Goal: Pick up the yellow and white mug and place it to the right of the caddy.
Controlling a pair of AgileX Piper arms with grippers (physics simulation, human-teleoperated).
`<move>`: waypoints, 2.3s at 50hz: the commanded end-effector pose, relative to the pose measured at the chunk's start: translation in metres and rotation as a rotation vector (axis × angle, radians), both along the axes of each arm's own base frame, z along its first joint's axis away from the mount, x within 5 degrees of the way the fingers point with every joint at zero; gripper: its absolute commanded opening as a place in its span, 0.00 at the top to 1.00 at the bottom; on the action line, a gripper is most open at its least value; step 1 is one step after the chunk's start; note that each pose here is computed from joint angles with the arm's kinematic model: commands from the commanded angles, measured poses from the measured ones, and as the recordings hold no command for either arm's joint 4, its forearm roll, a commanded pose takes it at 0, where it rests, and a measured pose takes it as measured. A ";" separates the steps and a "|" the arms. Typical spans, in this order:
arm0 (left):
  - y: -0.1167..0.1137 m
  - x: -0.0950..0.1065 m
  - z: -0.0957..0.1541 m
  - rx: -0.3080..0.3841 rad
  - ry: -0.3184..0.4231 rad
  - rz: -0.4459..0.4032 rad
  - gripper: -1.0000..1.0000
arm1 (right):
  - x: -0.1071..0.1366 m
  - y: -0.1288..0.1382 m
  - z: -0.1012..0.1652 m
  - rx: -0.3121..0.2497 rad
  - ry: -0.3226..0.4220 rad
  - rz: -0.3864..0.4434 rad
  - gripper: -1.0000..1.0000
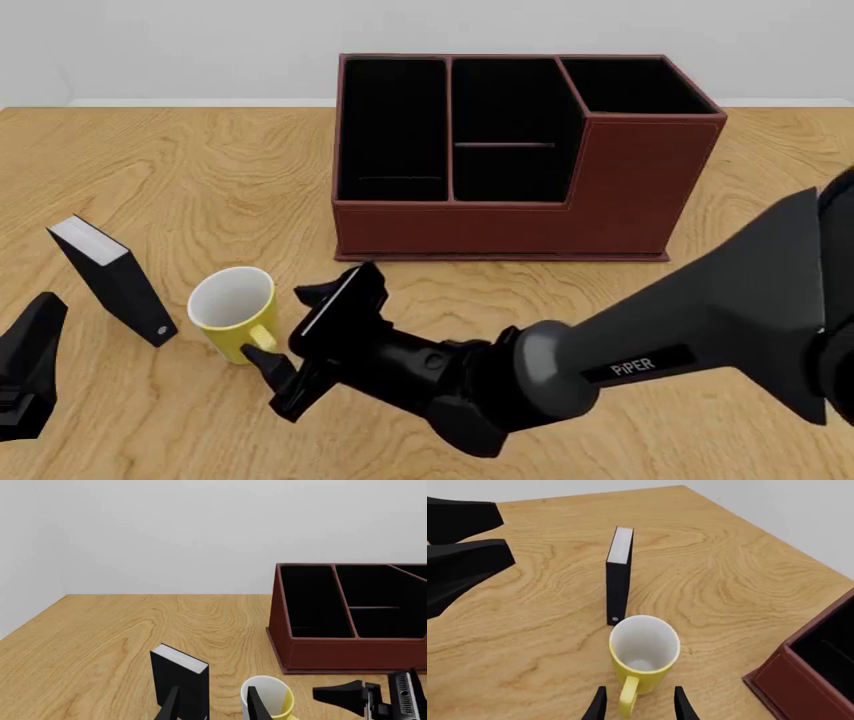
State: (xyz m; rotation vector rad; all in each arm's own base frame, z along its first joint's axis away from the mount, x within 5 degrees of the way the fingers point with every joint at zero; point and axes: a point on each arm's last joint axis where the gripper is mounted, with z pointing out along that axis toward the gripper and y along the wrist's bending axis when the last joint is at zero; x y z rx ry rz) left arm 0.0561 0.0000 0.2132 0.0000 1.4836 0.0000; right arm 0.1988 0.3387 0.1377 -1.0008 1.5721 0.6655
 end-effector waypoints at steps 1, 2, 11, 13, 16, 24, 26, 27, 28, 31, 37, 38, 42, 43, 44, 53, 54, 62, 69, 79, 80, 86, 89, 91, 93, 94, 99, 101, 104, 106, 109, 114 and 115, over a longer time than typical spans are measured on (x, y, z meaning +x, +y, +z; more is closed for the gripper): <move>0.000 0.000 0.000 0.000 0.000 0.000 0.00 | 0.001 0.005 -0.006 -0.002 0.016 0.001 0.00; 0.000 0.000 0.000 0.000 0.000 0.000 0.00 | 0.001 0.005 -0.006 -0.002 0.016 0.001 0.00; 0.000 0.000 0.000 0.000 0.000 0.000 0.00 | 0.002 0.008 -0.009 -0.001 0.019 0.002 0.00; 0.000 0.000 0.000 0.000 0.000 0.000 0.00 | 0.003 0.008 -0.010 -0.003 0.021 0.000 0.00; 0.000 0.000 0.000 0.000 0.000 0.000 0.00 | 0.004 0.009 -0.011 -0.001 0.026 -0.004 0.00; 0.000 0.000 0.000 0.000 0.000 0.000 0.00 | 0.004 0.011 -0.016 -0.008 0.029 -0.002 0.00; 0.000 0.000 0.000 0.000 0.000 0.000 0.00 | 0.006 0.010 -0.018 -0.011 0.029 -0.004 0.00; 0.000 0.000 0.000 0.000 0.000 0.000 0.00 | 0.007 0.010 -0.019 -0.011 0.039 -0.009 0.00; 0.000 0.000 0.000 0.000 0.000 0.000 0.00 | 0.007 0.010 -0.019 -0.012 0.035 -0.009 0.00; 0.000 0.000 0.000 0.000 0.000 0.000 0.00 | 0.007 0.010 -0.020 -0.013 0.036 -0.010 0.00; 0.000 0.000 0.000 0.000 0.000 0.000 0.00 | 0.008 0.012 -0.022 -0.016 0.041 -0.009 0.00; 0.000 0.000 0.000 0.000 0.000 0.000 0.00 | 0.008 0.012 -0.023 -0.016 0.041 -0.008 0.00; 0.000 0.000 0.000 0.000 0.000 0.000 0.00 | 0.008 0.014 -0.023 -0.018 0.042 -0.006 0.00; 0.000 0.000 0.000 0.000 0.000 0.000 0.00 | 0.007 0.014 -0.024 -0.019 0.045 -0.005 0.00; 0.000 0.000 0.000 0.000 0.000 0.000 0.00 | 0.007 0.014 -0.025 -0.018 0.046 -0.006 0.00; 0.000 0.000 0.000 0.000 0.000 0.000 0.00 | 0.008 0.017 -0.029 -0.023 0.049 -0.004 0.00; 0.000 0.000 0.000 0.000 0.000 0.000 0.00 | 0.009 0.018 -0.029 -0.021 0.053 -0.006 0.00; 0.000 0.000 0.000 0.000 0.000 0.000 0.00 | 0.009 0.019 -0.033 -0.023 0.059 -0.006 0.00; 0.000 0.000 0.000 0.000 0.000 0.000 0.00 | 0.009 0.019 -0.035 -0.025 0.063 -0.008 0.00; 0.000 0.000 0.000 0.000 0.000 0.000 0.00 | 0.010 0.019 -0.035 -0.023 0.066 -0.010 1.00; 0.000 0.000 0.000 0.000 0.000 0.000 0.00 | 0.010 0.019 -0.035 -0.023 0.066 -0.009 1.00; 0.000 0.000 0.000 0.000 0.000 0.000 0.00 | 0.010 0.018 -0.034 -0.022 0.067 -0.011 1.00; 0.000 0.000 0.000 0.000 0.000 0.000 0.00 | 0.009 0.018 -0.031 -0.017 0.066 -0.011 1.00; 0.000 0.000 0.000 0.000 0.000 0.000 0.00 | 0.009 0.017 -0.030 -0.014 0.065 -0.010 1.00; 0.000 0.000 0.000 0.000 0.000 0.000 0.00 | 0.009 0.017 -0.030 -0.014 0.065 -0.011 1.00; 0.000 0.000 0.000 0.000 0.000 0.000 0.00 | 0.009 0.016 -0.030 -0.013 0.066 -0.013 1.00; 0.000 0.000 0.000 0.000 0.000 0.000 0.00 | 0.008 0.014 -0.030 -0.015 0.061 -0.012 1.00; 0.000 0.000 0.000 0.000 0.000 0.000 0.00 | 0.008 0.011 -0.026 -0.008 0.060 -0.015 1.00; 0.000 0.000 0.000 0.000 0.000 0.000 0.00 | 0.008 0.007 -0.022 0.003 0.052 -0.022 1.00; 0.000 0.000 0.000 0.000 0.000 0.000 0.00 | 0.005 0.006 -0.018 0.008 0.037 -0.012 1.00; 0.000 0.000 0.000 0.000 0.000 0.000 0.00 | 0.004 0.006 -0.015 0.009 0.033 -0.008 1.00; 0.000 0.000 0.000 0.000 0.000 0.000 0.00 | 0.002 0.004 -0.010 0.017 0.028 -0.007 1.00; 0.000 0.000 0.000 0.000 0.000 0.000 0.00 | 0.001 0.004 -0.009 0.019 0.026 -0.006 1.00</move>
